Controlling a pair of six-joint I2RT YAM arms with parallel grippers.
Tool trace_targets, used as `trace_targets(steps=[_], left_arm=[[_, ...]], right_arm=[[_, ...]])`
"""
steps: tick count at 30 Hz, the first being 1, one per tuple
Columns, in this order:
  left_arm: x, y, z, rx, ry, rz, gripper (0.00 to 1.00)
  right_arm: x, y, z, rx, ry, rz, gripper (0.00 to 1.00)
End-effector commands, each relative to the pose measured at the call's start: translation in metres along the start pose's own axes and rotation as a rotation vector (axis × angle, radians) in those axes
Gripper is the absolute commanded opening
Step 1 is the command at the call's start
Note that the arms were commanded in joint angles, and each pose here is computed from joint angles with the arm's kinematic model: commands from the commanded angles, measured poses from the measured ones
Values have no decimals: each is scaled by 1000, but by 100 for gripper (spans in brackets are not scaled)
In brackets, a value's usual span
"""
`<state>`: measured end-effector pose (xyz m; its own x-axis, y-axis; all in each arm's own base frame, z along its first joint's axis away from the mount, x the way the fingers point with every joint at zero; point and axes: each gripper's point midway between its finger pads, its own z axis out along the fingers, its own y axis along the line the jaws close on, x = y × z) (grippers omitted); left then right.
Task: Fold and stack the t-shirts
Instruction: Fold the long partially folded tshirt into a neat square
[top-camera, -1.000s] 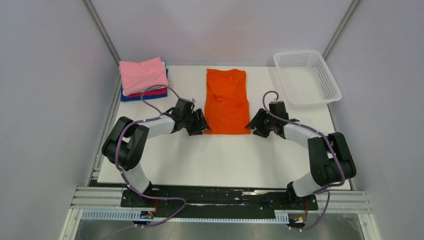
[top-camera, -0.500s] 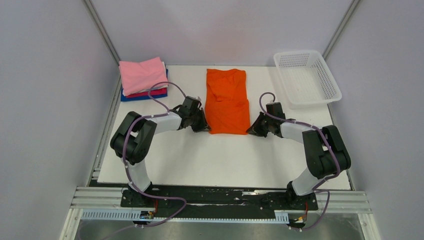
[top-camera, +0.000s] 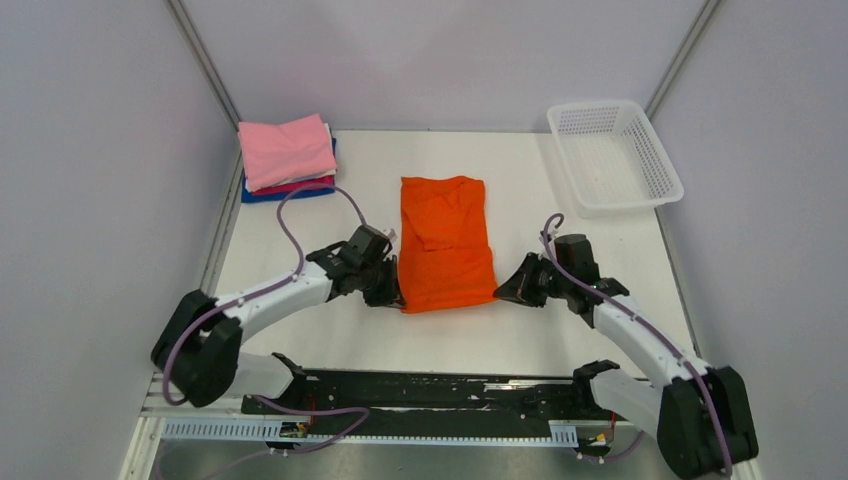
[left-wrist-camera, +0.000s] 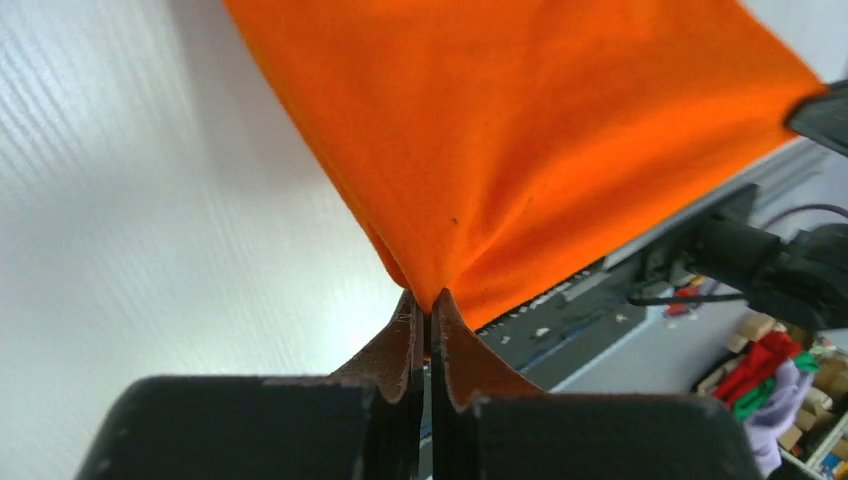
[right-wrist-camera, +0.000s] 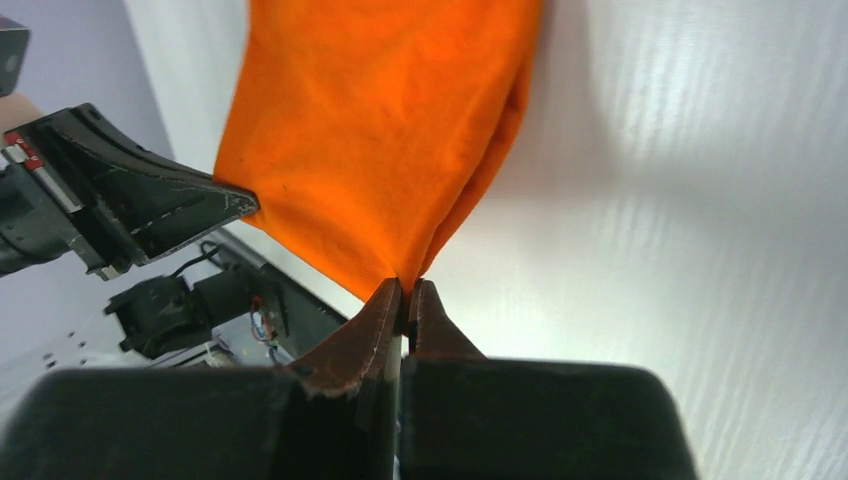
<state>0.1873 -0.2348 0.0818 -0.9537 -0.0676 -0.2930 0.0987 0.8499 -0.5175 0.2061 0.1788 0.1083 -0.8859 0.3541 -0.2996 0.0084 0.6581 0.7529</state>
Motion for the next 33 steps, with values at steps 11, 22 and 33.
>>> trace_targets(steps=[11, 22, 33], left_arm=[[-119, -37, -35, 42, -294, 16, 0], [-213, -17, -29, -34, -398, -43, 0], [-277, 14, 16, -97, -381, -89, 0]], right_arm=[[-110, 64, -10, -7, -251, -57, 0], [-192, 73, 28, -29, -265, -48, 0], [-253, 44, 77, 11, -272, -16, 0]])
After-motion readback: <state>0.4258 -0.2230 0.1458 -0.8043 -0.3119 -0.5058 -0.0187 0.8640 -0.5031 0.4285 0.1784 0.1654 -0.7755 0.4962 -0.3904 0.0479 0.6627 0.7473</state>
